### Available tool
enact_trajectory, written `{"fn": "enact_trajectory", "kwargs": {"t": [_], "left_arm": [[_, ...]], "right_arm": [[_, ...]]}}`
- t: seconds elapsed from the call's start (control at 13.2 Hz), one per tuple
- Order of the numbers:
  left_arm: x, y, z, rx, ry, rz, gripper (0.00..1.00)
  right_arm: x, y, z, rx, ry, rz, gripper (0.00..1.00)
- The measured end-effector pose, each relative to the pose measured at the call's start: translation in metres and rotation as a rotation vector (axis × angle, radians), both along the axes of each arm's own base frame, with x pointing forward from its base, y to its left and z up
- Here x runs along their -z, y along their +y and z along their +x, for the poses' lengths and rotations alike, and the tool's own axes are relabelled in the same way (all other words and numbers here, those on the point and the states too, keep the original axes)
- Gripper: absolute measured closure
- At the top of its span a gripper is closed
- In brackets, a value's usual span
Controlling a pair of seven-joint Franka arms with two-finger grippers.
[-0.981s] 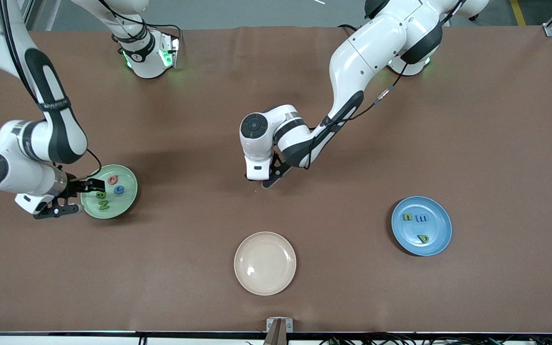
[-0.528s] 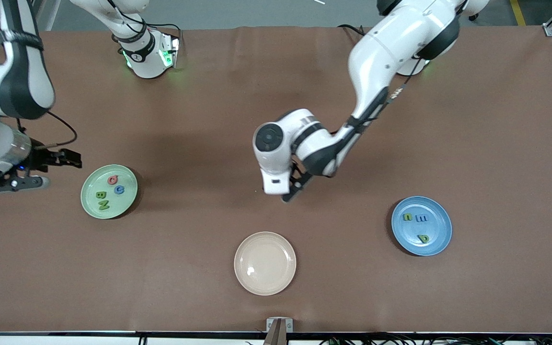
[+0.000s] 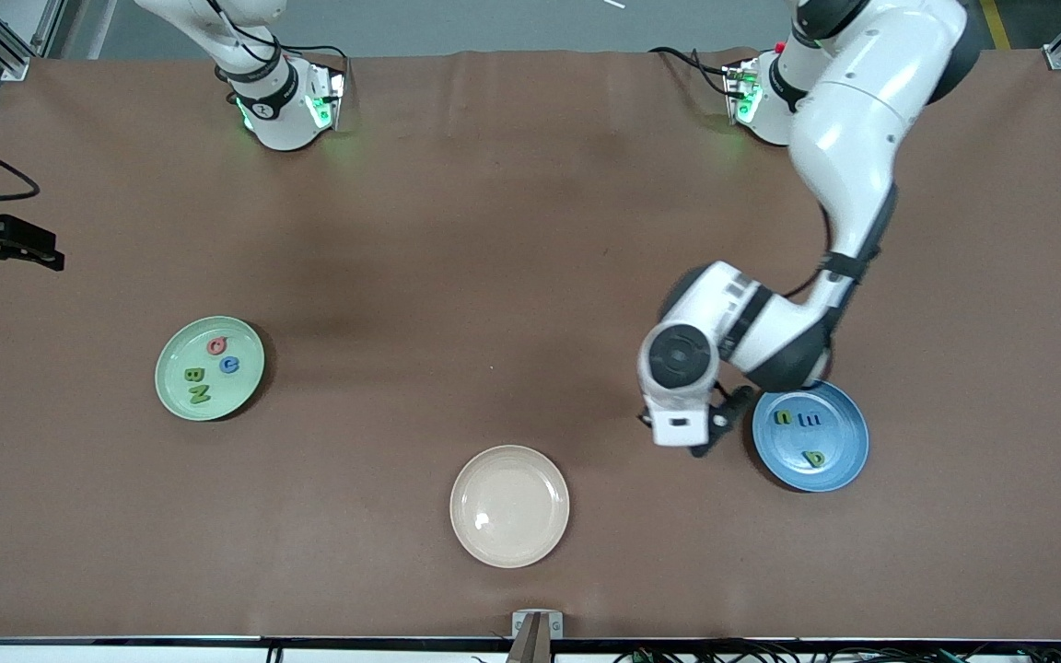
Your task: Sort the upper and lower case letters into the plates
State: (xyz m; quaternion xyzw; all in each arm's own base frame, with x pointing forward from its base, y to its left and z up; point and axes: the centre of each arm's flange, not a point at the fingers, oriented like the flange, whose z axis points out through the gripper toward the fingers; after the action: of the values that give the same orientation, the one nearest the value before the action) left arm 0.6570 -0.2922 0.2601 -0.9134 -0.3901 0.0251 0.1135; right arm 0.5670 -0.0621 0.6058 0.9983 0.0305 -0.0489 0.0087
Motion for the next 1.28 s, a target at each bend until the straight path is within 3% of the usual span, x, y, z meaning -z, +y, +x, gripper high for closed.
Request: {"fn": "enact_trajectory", "kwargs": {"t": [0.3,0.68,0.75,0.98,1.21,1.28], "left_arm": [[0.000,0.140,0.019,0.057,0.071,-0.010,0.73],[0.019,0.227,0.028,0.117,0.033,-0.078,0.73],[0.023,0.229,0.027,0.116,0.034,-0.081,0.67],[0.016,0.218,0.027,0.133,0.027,-0.083,0.33],[-0.027,0.203,0.029,0.194,-0.010,-0.079,0.01],[-0.050,0.203,0.029,0.247,-0.020,-0.071,0.00]], "right_arm": [[-0.037,0.048,-0.018,0.078,-0.043,0.024,0.00],[-0.043,0.068,-0.024,0.079,-0.048,0.021,0.00],[-0.044,0.063,-0.024,0.089,-0.053,0.021,0.00],[-0.048,0.045,-0.022,0.120,-0.077,0.020,0.00],[-0.056,0.044,-0.022,0.123,-0.101,0.020,0.00],[-0.059,0.044,-0.022,0.123,-0.108,0.020,0.00]]}}
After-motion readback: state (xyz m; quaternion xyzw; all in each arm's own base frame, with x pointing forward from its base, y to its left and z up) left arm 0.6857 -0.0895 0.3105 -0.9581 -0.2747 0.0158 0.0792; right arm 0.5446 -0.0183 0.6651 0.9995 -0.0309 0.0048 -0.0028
